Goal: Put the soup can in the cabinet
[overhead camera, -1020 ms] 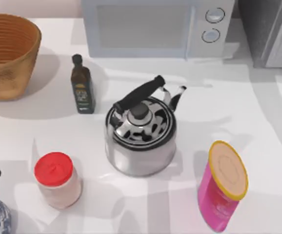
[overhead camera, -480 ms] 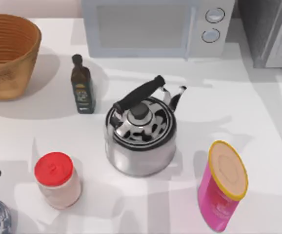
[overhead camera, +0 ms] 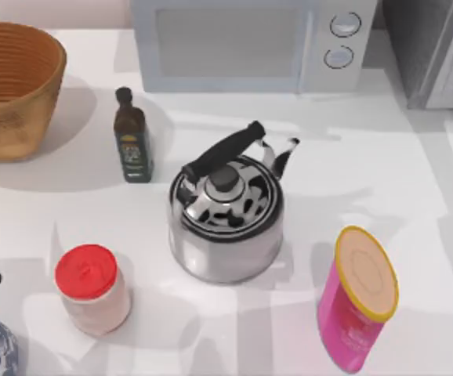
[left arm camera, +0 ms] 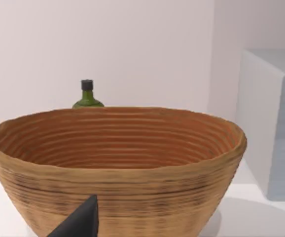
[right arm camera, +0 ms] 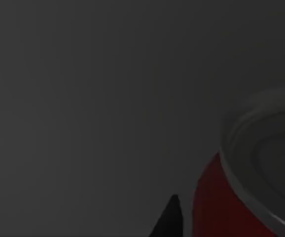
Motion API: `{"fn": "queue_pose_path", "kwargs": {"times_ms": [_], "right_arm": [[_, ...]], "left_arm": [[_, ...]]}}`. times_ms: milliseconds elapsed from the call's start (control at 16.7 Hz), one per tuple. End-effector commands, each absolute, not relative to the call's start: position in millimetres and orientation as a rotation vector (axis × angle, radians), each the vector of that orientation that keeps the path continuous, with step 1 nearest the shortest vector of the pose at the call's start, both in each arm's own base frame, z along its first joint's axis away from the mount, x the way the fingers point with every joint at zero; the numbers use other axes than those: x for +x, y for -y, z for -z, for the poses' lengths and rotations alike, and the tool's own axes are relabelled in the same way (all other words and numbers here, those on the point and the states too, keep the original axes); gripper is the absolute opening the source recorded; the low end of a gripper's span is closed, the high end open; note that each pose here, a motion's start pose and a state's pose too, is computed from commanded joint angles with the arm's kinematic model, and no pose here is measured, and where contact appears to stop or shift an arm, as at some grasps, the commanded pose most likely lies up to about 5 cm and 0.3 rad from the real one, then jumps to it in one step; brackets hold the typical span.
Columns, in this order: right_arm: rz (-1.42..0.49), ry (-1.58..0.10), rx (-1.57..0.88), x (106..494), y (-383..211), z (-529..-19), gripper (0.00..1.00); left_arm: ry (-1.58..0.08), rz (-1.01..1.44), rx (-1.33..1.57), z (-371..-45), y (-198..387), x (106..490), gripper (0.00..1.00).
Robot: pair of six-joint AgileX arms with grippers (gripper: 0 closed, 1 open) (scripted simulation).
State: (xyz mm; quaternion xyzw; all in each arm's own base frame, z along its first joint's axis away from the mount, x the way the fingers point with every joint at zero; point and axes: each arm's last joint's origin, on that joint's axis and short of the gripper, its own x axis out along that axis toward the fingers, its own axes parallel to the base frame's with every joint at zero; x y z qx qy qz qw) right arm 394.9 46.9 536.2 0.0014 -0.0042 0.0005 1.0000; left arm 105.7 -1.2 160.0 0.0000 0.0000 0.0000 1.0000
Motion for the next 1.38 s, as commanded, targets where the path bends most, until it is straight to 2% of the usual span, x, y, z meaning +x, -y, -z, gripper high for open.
{"fn": "queue_pose_path", "kwargs": {"times_ms": [420, 1200, 1380], "right_arm": [[0.001, 0.0, 0.004, 406.0, -45.0, -530.1, 0.0], [0.001, 0.0, 0.004, 406.0, -45.0, -530.1, 0.98], [0.001, 0.0, 0.004, 406.0, -45.0, -530.1, 1.0]], "left_arm": [[0.0, 0.0, 0.0, -160.0, 1.2, 105.7, 1.0], [0.0, 0.0, 0.0, -160.0, 1.2, 105.7, 1.0], [0.0, 0.0, 0.0, -160.0, 1.2, 105.7, 1.0]]}}
